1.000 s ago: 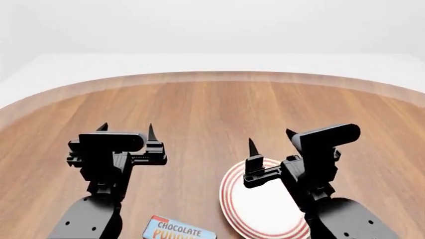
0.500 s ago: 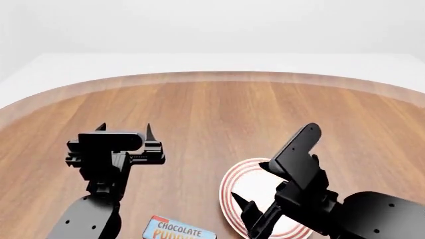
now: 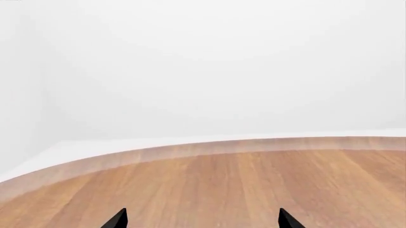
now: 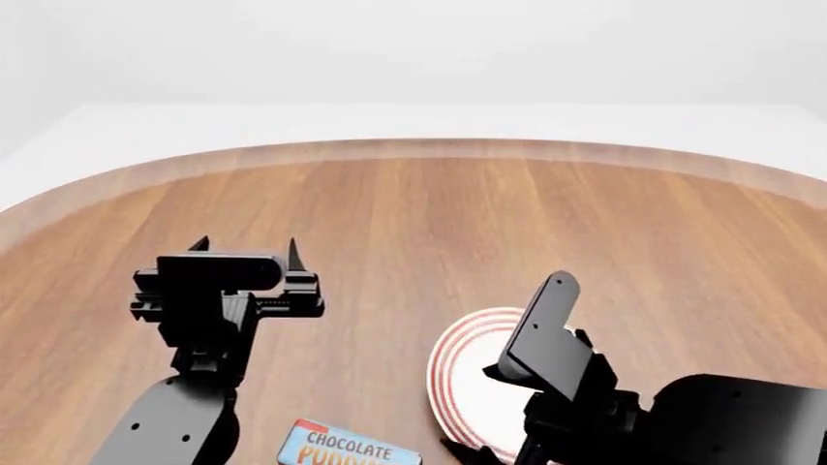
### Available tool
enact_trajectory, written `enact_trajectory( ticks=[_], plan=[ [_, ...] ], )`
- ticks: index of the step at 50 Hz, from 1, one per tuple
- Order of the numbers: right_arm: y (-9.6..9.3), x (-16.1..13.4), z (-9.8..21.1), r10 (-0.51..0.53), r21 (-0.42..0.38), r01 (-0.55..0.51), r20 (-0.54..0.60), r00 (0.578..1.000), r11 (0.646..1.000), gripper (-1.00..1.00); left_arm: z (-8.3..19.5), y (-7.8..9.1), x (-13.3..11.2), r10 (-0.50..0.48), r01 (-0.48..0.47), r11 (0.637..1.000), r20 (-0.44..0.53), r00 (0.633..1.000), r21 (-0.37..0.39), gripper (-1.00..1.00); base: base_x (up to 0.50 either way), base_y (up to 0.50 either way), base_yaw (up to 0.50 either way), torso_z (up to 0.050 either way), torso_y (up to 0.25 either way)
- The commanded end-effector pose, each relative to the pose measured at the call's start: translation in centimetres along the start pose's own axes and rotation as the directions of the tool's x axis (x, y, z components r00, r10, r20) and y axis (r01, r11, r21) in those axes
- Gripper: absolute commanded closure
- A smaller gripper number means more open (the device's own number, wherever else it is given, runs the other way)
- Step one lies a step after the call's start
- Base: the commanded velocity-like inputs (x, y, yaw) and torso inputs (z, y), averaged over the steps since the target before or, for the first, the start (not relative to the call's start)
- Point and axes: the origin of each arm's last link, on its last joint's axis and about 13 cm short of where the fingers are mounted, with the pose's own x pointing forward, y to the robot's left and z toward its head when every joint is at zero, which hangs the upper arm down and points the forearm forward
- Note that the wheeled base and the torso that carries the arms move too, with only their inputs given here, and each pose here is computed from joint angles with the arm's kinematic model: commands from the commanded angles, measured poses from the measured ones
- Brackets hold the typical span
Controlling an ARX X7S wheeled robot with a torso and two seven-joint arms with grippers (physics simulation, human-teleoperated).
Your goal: Put the chocolate pudding to the right of the plate.
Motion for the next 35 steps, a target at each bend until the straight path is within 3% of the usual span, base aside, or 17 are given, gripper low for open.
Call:
enact_trajectory(
  ticks=[1,15,35],
  plan=[
    [0.5,1.1,0.7,0.09,-0.035,-0.09,-0.023,0.996,0.995,-1.0,0.1,-0.1,0.0,-0.004,0.004,1.0,0.001,1.0,0.005,-1.0,0.0,0.0,0.0,0.0,0.0],
    [0.7,3.4,1.5,0.182,-0.06,-0.184,-0.038,0.983,0.981,-1.0,0.1,-0.2,0.1,-0.005,0.005,1.0,0.0,1.0,0.008,-1.0,0.0,0.0,0.0,0.0,0.0],
    [0.3,6.9,-0.4,0.24,0.021,-0.24,-0.124,0.963,0.971,-1.0,0.5,-0.4,0.0,-0.012,0.012,1.0,0.01,1.0,0.011,-1.0,0.0,0.0,0.0,0.0,0.0]
  ],
)
